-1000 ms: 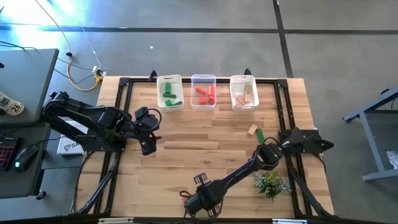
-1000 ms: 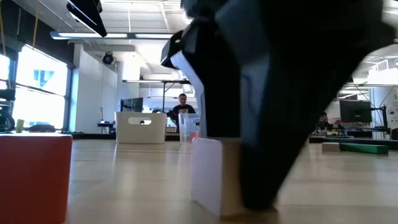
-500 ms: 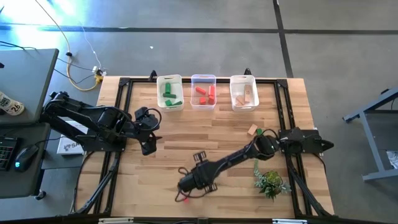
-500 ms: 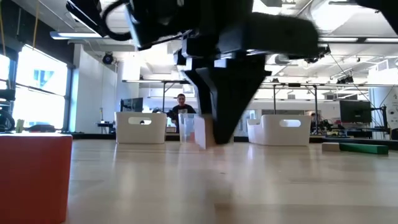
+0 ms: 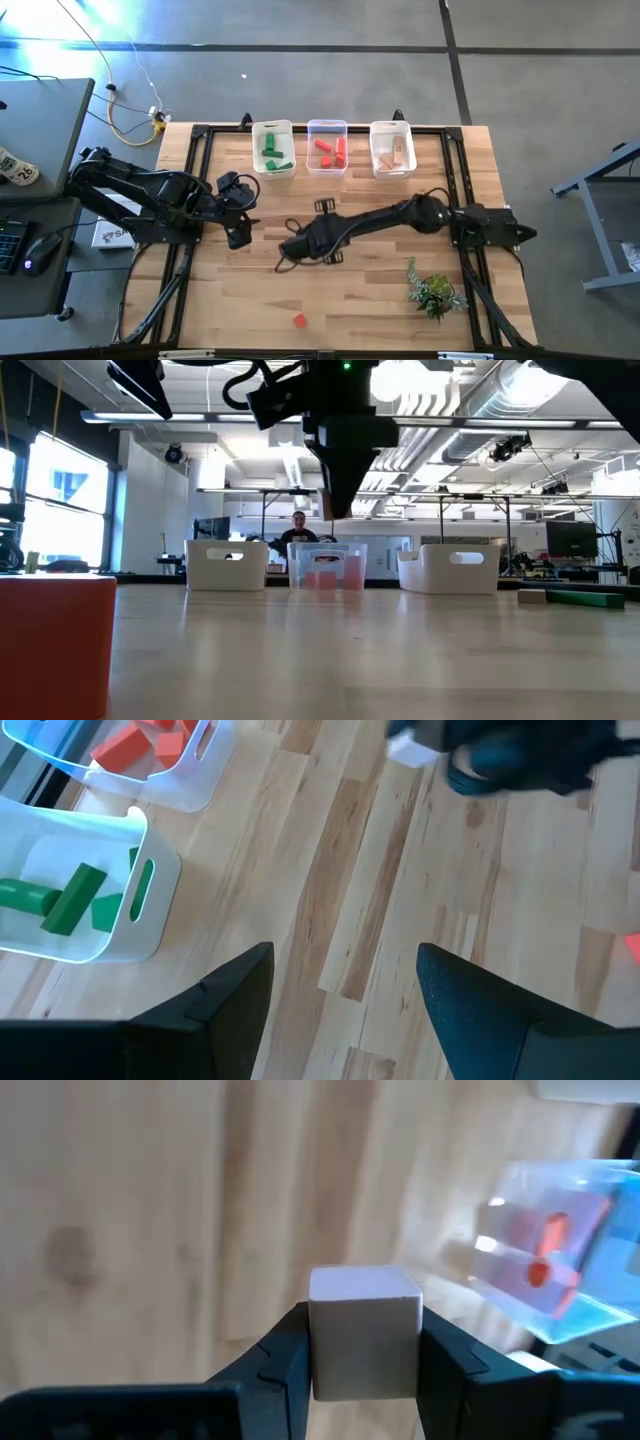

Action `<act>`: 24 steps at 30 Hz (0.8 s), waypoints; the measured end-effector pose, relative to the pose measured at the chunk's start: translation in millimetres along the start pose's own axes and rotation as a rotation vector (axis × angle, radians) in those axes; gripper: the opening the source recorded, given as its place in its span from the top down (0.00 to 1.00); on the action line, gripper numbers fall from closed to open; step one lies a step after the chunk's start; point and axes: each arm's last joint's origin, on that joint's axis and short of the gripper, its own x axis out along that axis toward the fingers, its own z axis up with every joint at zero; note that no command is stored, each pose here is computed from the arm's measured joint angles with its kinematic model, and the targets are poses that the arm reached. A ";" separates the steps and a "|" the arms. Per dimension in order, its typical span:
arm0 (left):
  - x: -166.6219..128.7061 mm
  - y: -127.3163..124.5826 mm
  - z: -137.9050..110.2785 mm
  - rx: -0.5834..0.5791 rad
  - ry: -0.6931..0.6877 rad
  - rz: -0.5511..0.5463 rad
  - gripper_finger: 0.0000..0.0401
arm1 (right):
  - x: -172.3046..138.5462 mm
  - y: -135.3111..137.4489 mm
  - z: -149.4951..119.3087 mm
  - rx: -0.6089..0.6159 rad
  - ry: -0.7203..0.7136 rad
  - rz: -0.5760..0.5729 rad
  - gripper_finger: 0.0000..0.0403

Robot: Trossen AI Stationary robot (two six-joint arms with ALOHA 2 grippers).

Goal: Sort & place blocks by color
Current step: Put the brown block into the right white bin

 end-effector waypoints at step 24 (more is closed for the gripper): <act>0.0 0.1 -0.1 0.000 0.000 0.003 0.41 | 27.5 -158.5 -48.6 0.247 0.093 0.021 0.74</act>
